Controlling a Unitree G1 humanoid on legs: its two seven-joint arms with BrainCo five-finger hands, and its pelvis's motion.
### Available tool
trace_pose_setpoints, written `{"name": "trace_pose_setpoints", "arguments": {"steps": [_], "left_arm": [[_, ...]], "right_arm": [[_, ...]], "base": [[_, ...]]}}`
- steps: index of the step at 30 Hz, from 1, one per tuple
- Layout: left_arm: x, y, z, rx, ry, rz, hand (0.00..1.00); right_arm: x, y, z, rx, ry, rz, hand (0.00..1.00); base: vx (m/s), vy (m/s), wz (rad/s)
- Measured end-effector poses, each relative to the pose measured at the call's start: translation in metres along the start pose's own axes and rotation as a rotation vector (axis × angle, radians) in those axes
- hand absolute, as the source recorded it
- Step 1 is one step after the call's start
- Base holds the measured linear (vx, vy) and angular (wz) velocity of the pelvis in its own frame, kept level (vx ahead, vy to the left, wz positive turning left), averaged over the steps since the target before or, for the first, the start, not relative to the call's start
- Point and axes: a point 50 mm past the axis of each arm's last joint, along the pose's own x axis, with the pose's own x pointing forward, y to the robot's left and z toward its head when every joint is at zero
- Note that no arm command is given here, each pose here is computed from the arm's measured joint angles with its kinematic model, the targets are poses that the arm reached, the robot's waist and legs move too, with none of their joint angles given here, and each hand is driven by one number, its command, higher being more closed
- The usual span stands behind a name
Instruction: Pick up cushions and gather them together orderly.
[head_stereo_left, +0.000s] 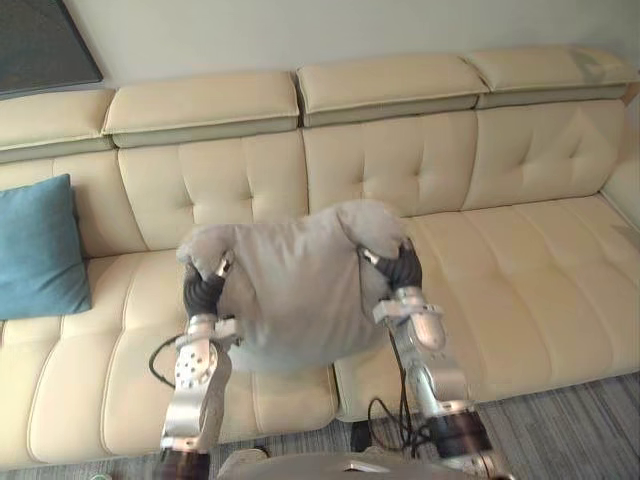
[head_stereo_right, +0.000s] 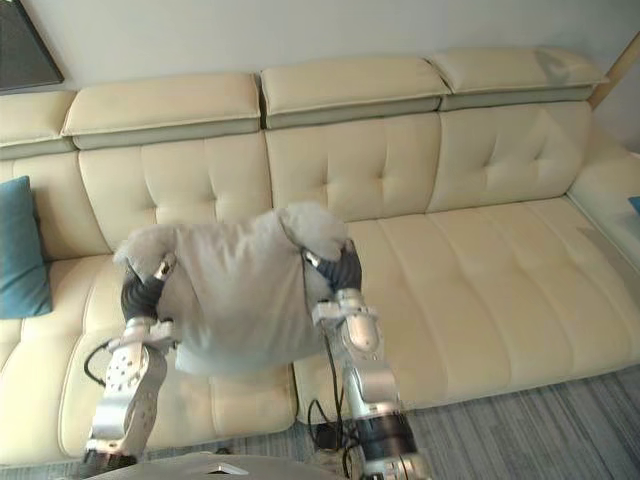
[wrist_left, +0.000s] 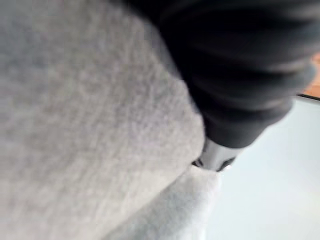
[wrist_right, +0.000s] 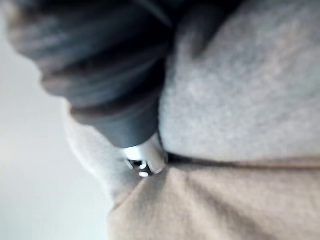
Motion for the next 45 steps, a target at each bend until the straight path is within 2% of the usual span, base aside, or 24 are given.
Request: {"name": "trace_pose_setpoints", "arguments": {"steps": [5, 10, 18, 27, 28, 29, 33, 39, 42, 44, 45], "left_arm": [[0.046, -0.009, 0.033, 0.051, -0.16, 0.042, 1.0], [0.105, -0.033, 0.105, 0.085, -0.403, 0.105, 1.0], [0.129, -0.068, 0.201, 0.062, -0.703, 0.142, 1.0], [0.132, -0.082, 0.223, 0.036, -0.745, 0.118, 1.0], [0.132, -0.084, 0.225, 0.028, -0.748, 0.115, 1.0], [0.131, -0.088, 0.23, 0.004, -0.756, 0.108, 0.0], [0.133, -0.08, 0.234, -0.074, -0.737, 0.147, 0.0], [0.134, -0.067, 0.244, -0.119, -0.75, 0.164, 0.0], [0.136, -0.045, 0.259, -0.06, -0.799, 0.194, 0.0], [0.139, -0.013, 0.273, -0.061, -0.815, 0.258, 0.0], [0.141, -0.006, 0.275, -0.058, -0.81, 0.273, 0.0]], "right_arm": [[0.05, 0.029, 0.042, -0.073, -0.181, 0.052, 1.0], [0.103, 0.057, 0.117, -0.233, -0.441, 0.023, 1.0], [0.12, 0.066, 0.192, -0.266, -0.699, -0.142, 1.0], [0.119, 0.057, 0.212, -0.232, -0.76, -0.218, 1.0], [0.118, 0.056, 0.214, -0.228, -0.768, -0.222, 0.0], [0.116, 0.055, 0.222, -0.221, -0.792, -0.232, 0.0], [0.115, 0.059, 0.244, -0.203, -0.855, -0.255, 0.0], [0.114, 0.032, 0.267, -0.239, -0.899, -0.294, 0.0], [0.114, 0.011, 0.279, -0.285, -0.904, -0.293, 0.0], [0.116, -0.012, 0.291, -0.221, -0.887, -0.329, 0.0], [0.117, -0.018, 0.294, -0.203, -0.88, -0.339, 0.0]], "base": [[-0.15, -0.029, 0.12], [-0.24, -0.009, 0.18], [-0.1, -0.027, 0.01], [-0.01, 0.096, 0.01], [0.01, 0.133, 0.08], [0.01, 0.129, 0.08], [0.0, 0.123, 0.07], [-0.01, 0.073, 0.07], [-0.03, 0.043, 0.09], [-0.05, 0.031, 0.06], [-0.05, 0.023, 0.02]]}}
